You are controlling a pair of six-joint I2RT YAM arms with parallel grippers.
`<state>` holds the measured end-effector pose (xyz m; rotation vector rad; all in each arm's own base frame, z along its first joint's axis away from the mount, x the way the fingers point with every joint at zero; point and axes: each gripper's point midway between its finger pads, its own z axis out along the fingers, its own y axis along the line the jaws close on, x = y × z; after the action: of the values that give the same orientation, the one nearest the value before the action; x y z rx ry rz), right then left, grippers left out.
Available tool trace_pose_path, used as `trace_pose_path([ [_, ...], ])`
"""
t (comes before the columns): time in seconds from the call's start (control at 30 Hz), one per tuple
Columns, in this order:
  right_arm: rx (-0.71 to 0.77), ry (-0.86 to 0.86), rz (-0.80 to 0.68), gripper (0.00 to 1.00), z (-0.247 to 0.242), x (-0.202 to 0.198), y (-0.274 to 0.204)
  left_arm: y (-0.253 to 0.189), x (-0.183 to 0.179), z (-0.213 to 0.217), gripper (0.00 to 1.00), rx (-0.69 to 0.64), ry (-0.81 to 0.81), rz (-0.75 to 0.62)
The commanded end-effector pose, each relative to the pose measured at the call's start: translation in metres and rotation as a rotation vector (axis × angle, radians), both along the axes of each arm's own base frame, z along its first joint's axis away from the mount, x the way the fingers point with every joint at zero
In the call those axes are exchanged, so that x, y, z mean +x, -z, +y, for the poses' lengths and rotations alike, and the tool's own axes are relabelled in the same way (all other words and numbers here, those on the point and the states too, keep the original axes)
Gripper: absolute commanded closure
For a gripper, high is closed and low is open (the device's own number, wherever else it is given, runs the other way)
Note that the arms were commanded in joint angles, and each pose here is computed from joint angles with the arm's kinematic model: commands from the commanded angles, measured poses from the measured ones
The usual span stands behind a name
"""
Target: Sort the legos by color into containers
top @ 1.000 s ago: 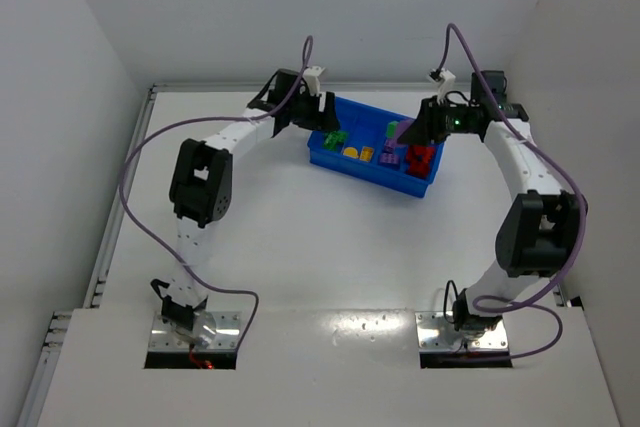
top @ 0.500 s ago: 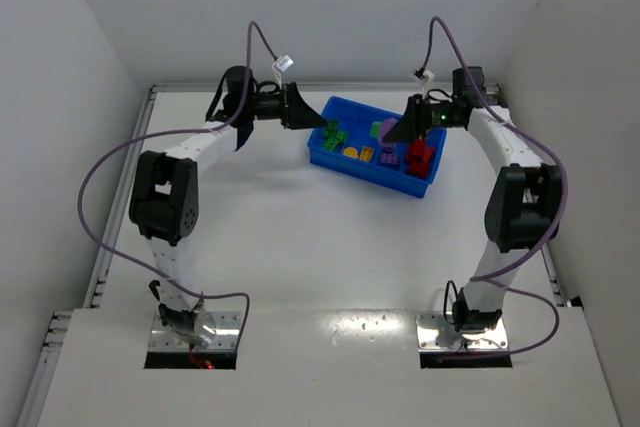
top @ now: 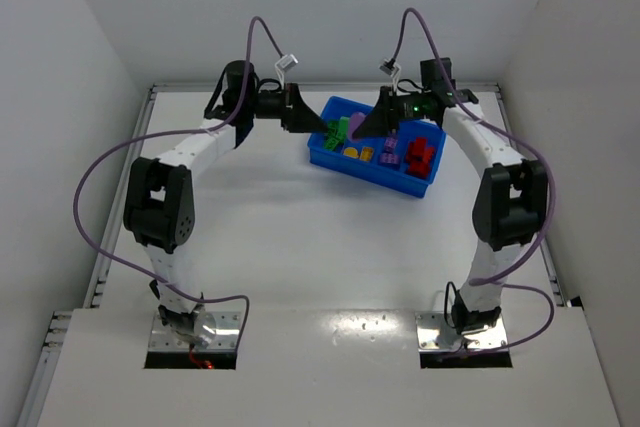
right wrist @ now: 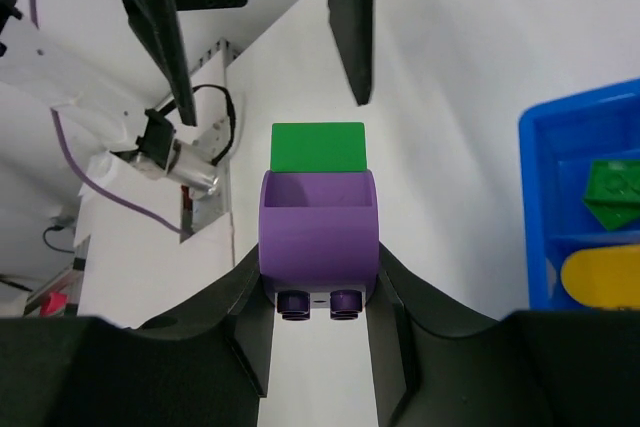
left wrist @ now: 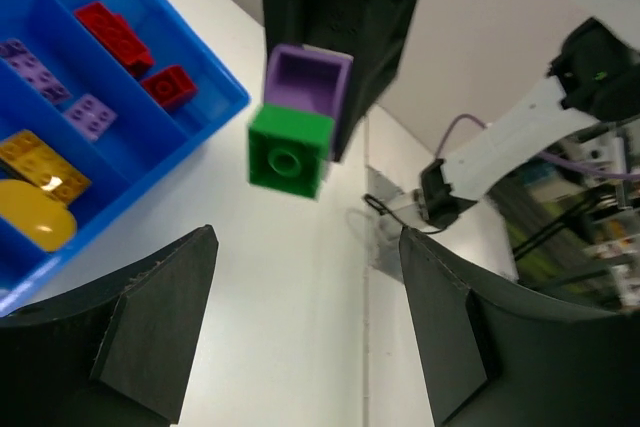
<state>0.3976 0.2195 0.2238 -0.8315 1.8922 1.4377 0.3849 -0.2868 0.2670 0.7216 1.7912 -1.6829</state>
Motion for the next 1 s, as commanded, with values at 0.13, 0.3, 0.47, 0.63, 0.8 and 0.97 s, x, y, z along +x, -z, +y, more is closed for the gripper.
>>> trace_pose_path([
  [0.13,0.074,-0.098,-0.084,0.95,0.021,-0.026,-0.036,-0.011,0.011,0.000,0.21,0.051,-0.048,-0.125],
  [0.3,0.077,-0.115,-0.084,0.95,0.028,-0.030,-0.035,-0.010,0.011,-0.005,0.22,0.051,-0.038,-0.134],
  [0.47,0.087,-0.117,-0.080,0.95,0.034,-0.024,-0.039,-0.011,0.003,-0.008,0.22,0.042,0.001,-0.143],
  [0.63,0.093,-0.119,-0.062,0.95,0.039,-0.018,-0.034,-0.009,-0.006,-0.011,0.26,0.035,0.041,-0.133],
  [0.8,0.095,-0.129,-0.069,0.95,0.044,-0.015,-0.033,-0.022,-0.013,-0.011,0.34,-0.009,0.056,-0.179],
  [0.97,0.100,-0.135,-0.058,0.95,0.045,-0.014,-0.033,-0.022,-0.019,-0.010,0.36,-0.031,0.063,-0.163],
])
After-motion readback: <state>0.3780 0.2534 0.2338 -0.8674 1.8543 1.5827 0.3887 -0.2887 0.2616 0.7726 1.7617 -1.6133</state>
